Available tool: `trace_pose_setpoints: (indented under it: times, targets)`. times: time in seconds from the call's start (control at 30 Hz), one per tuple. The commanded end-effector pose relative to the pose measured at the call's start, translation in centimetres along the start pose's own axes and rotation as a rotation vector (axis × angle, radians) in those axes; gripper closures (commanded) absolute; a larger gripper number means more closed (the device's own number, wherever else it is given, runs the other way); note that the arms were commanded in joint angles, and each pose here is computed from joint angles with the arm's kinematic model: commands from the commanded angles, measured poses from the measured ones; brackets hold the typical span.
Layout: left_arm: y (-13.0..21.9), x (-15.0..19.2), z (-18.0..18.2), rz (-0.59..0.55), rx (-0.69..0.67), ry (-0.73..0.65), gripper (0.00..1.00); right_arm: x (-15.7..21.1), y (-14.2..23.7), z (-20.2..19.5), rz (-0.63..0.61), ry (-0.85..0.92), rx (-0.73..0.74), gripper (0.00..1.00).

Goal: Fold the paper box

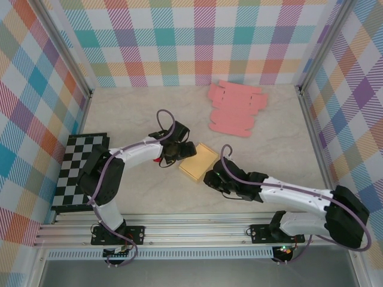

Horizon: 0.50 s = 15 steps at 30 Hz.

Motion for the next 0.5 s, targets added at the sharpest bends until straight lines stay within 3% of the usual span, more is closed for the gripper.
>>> trace_pose_setpoints:
  times: [0.0, 0.1, 0.23, 0.47]
  targets:
    - [1.4, -1.5, 1.0, -0.019, -0.078, -0.04, 0.16, 0.4, 2.2, -3.4, 0.039, 0.201, 0.183, 0.69]
    - [3.8, -1.2, 1.3, -0.035, -0.043, -0.016, 0.16, -2.1, 3.8, -3.2, -0.005, 0.357, 0.199, 0.57]
    - [5.8, 2.0, 3.0, 0.01, 0.054, 0.086, 0.13, -6.7, 4.0, -3.1, -0.032, 0.492, 0.186, 0.4]
    - [5.1, 7.2, 3.4, 0.061, 0.229, 0.197, 0.05, -12.7, -1.1, -1.9, 0.036, 0.668, 0.069, 0.37]
Point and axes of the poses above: each hand's point on the last joint's axis, 136 mm out from that joint toward the fingers, its own y axis back along the fingers, its own z axis along the line the jaws close on, x = y × z, the point moved 6 cm from there along y, back along the fingers, and after that the axes turned 15 degrees about y, right-handed, at the moved point
